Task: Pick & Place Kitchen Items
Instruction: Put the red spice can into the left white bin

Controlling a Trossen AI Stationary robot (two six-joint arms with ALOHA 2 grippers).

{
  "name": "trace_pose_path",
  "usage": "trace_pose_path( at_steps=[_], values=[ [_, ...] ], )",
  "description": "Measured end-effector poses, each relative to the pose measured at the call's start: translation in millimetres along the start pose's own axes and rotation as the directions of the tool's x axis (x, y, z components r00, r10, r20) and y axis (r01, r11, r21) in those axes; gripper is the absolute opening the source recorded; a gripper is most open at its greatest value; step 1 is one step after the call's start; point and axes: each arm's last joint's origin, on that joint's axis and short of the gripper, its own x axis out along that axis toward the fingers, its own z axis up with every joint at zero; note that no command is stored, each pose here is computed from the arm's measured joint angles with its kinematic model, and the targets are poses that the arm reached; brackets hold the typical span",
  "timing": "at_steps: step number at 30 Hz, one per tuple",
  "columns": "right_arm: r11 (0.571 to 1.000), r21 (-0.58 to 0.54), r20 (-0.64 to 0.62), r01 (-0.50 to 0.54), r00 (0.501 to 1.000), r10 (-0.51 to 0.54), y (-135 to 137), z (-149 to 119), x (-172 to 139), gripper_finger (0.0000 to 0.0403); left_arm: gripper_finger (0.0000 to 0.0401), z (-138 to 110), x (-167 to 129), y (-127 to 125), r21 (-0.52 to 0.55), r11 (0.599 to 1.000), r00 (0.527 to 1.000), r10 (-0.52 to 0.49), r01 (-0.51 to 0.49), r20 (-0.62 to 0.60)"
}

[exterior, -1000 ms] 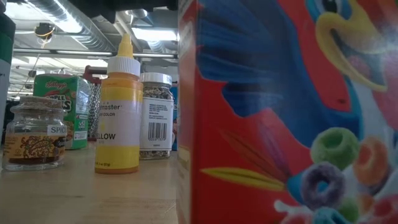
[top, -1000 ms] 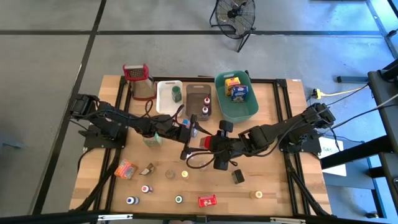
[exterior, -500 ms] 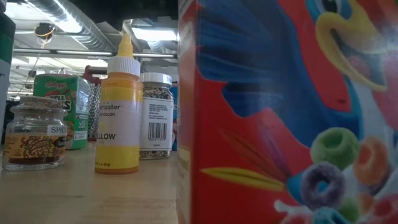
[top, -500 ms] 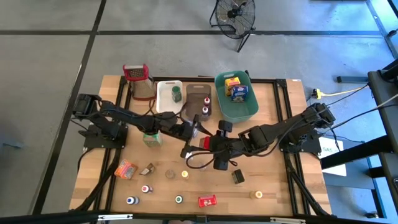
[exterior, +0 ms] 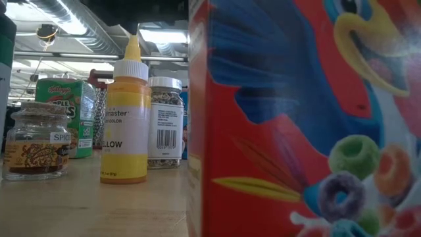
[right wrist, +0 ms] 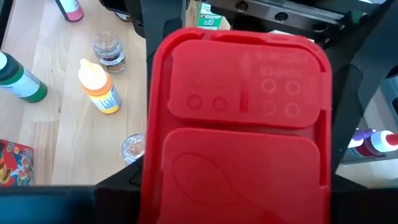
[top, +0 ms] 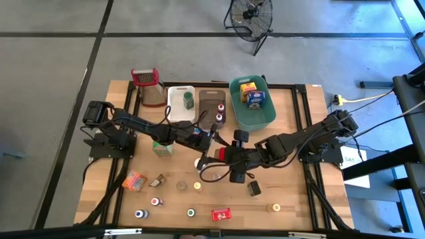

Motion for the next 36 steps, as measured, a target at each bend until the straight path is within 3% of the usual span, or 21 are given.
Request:
trace_pose_path(
  at_steps=[8,14,28,36],
  values=[
    [1.0,0.013,-0.013,0.019,1.0,-0.019,0.0,-1.2,3.2,0.0189,0.0257,-1.1,0.1,0.2,0.01,1.0,1.0,0.01,-0.01,-0.008],
    [1.0,0.01,-0.019,0.014,1.0,-0.013,-0.8,-1.3,3.9,0.0216,0.025,-1.2,0.1,0.4,0.001,1.0,1.0,0.01,-0.01,-0.01],
    [1.0,0.017,-0.035,0.019,0.999,-0.019,-1.3,-2.7,4.1,0.0217,0.0228,-1.7,0.1,0.5,0.009,1.0,1.0,0.016,-0.015,-0.015],
    [1.0,0.021,-0.05,0.02,0.999,-0.019,-1.2,-4.2,4.4,0.0239,0.0226,-2.7,0.1,0.5,0.012,1.0,0.999,0.02,-0.02,-0.025]
  ],
)
